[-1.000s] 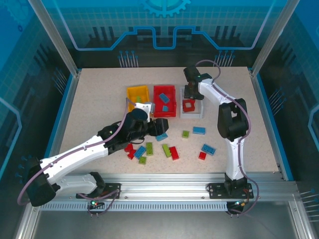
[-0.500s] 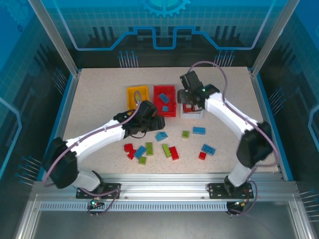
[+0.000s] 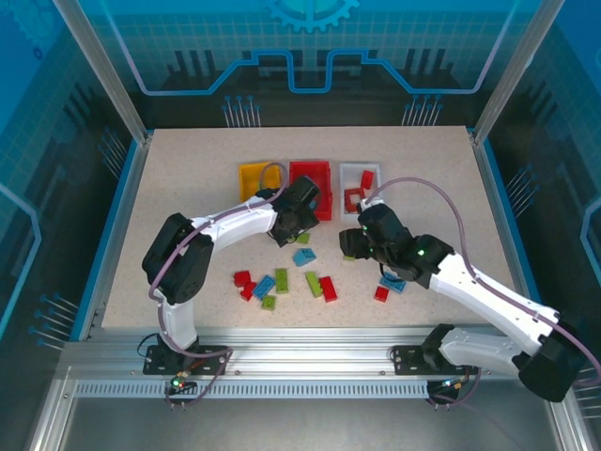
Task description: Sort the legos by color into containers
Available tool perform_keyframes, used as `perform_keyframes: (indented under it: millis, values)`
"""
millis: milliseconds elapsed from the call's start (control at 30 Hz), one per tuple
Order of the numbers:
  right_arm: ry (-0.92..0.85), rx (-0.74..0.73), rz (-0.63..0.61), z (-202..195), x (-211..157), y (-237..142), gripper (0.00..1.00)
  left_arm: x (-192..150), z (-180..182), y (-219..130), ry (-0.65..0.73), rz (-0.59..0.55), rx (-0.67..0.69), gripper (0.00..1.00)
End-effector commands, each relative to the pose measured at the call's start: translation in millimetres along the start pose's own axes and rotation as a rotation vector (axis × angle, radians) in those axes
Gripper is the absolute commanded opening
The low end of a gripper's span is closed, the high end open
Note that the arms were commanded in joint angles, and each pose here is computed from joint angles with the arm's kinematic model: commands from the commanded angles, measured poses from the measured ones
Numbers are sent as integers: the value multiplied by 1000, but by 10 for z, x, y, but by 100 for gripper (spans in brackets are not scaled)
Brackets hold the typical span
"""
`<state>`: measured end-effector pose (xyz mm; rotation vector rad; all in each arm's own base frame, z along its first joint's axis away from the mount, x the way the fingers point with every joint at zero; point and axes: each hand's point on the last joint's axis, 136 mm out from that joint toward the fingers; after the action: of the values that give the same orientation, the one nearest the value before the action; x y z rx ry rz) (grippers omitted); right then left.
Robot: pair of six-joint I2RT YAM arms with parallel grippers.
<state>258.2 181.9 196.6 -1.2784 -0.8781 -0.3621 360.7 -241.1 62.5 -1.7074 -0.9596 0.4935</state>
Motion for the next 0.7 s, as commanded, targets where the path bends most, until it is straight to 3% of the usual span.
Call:
perform_keyframes:
  millis: [0,500,667]
  values:
    - [18,8,-21,18,6,-52,63,62,68,61,-166,-28,33,77]
    - [23,8,-22,19,8,-49,64,69,137,351,-342,-71,92,74]
    - [31,8,-32,11,25,-80,64,88,194,356,-380,-106,185,74]
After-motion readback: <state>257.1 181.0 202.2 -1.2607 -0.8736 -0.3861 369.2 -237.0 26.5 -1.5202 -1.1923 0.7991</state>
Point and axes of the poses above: each hand's point on the last joint's axis, 136 mm out from that joint toward the fingers, its own y axis out along the fingers, its own z axis along the line the jaws close on, x = y × z, and after that the axes turned 12 degrees about -y, right-handed
